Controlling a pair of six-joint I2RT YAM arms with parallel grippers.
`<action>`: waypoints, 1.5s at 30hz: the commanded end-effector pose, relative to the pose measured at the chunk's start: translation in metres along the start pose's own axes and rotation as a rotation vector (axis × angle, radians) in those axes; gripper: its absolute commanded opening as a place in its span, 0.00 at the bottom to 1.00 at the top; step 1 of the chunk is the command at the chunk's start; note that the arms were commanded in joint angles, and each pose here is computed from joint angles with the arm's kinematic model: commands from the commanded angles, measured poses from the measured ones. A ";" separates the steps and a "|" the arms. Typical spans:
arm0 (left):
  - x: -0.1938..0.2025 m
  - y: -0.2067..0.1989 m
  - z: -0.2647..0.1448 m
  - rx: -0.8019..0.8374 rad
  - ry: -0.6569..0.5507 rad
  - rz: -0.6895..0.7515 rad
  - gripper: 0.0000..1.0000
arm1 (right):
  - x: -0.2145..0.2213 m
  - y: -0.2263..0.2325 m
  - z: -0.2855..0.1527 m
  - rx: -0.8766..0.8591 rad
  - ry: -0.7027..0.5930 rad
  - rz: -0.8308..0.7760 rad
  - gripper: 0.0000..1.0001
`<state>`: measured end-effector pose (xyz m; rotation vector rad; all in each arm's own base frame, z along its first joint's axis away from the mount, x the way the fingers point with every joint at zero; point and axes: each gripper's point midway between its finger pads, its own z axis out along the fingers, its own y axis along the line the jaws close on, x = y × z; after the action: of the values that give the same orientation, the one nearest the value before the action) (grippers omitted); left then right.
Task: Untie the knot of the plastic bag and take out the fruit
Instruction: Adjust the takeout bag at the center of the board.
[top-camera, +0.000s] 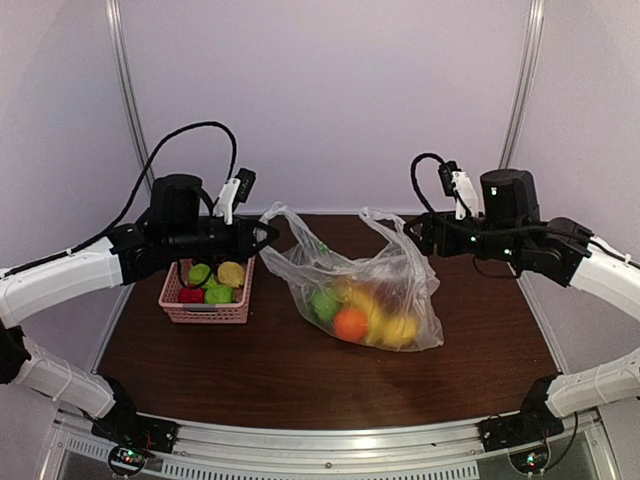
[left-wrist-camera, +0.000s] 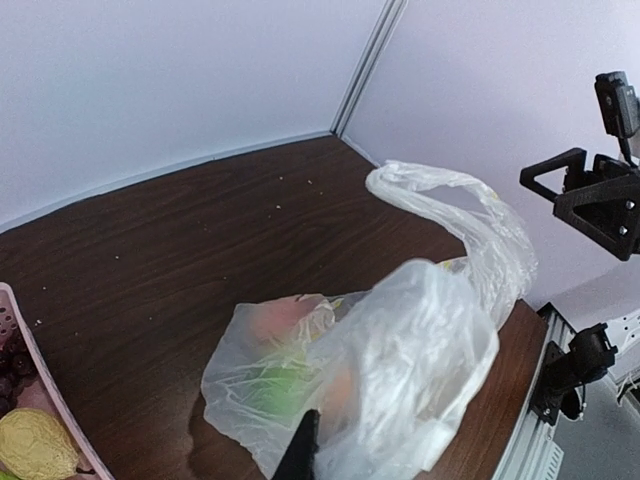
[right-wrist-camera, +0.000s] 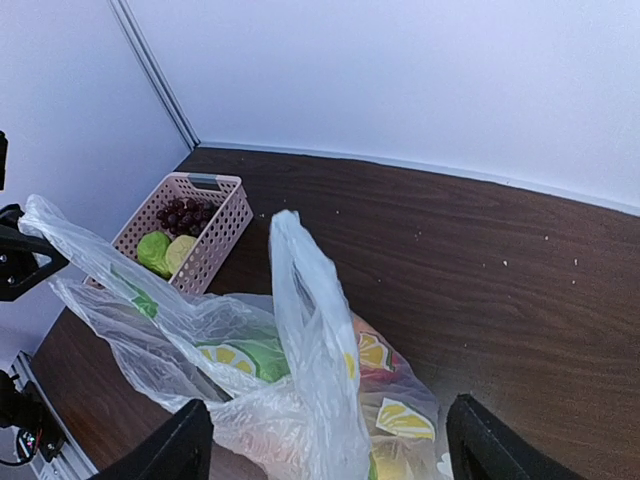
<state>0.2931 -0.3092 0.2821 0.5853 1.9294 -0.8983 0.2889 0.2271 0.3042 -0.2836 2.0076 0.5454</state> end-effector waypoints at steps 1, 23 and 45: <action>-0.009 -0.006 -0.004 0.026 -0.033 -0.010 0.08 | -0.001 0.007 0.003 0.003 0.115 -0.094 0.83; -0.016 -0.013 -0.002 0.036 0.028 -0.006 0.32 | -0.005 0.036 0.105 -0.009 0.288 -0.227 0.80; -0.053 -0.044 0.033 0.203 0.063 0.079 0.70 | -0.004 0.037 0.125 -0.015 0.309 -0.240 0.32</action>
<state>0.3110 -0.3549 0.3191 0.7442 1.9270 -0.9836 0.3676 0.3205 0.2635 -0.6521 2.2270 0.3765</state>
